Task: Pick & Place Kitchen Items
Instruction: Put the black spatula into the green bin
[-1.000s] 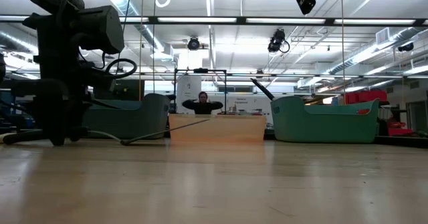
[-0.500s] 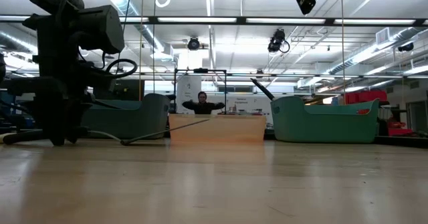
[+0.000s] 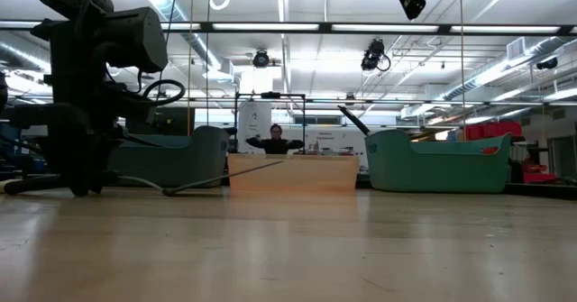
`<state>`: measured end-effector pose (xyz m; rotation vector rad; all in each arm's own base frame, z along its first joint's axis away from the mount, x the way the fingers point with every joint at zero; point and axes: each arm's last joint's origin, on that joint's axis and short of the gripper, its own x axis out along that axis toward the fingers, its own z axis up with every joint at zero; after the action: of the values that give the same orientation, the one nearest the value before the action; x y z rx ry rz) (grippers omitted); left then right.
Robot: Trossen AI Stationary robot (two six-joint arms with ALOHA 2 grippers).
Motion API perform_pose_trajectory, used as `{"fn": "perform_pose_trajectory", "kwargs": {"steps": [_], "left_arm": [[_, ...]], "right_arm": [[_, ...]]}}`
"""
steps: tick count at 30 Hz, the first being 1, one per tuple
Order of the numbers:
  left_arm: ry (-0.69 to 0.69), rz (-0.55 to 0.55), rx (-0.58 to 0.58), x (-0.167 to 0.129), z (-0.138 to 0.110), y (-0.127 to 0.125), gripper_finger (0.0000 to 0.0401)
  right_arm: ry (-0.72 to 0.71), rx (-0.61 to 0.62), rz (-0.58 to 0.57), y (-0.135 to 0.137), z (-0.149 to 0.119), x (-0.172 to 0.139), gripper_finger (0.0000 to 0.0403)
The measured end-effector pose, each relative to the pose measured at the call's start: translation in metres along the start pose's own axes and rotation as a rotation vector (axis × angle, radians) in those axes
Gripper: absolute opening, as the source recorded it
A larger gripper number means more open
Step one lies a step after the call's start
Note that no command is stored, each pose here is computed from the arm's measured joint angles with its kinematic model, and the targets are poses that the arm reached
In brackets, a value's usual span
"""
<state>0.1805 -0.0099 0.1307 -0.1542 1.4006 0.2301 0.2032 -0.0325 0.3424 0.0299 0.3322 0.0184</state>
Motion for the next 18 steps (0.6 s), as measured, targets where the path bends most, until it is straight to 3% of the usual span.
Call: {"fn": "perform_pose_trajectory", "kwargs": {"steps": [18], "left_arm": [[-0.001, 0.000, 0.002, -0.0002, -0.0002, 0.0001, 0.0123]], "right_arm": [[0.000, -0.001, 0.000, 0.0001, 0.0000, 0.0000, 0.0027]]}}
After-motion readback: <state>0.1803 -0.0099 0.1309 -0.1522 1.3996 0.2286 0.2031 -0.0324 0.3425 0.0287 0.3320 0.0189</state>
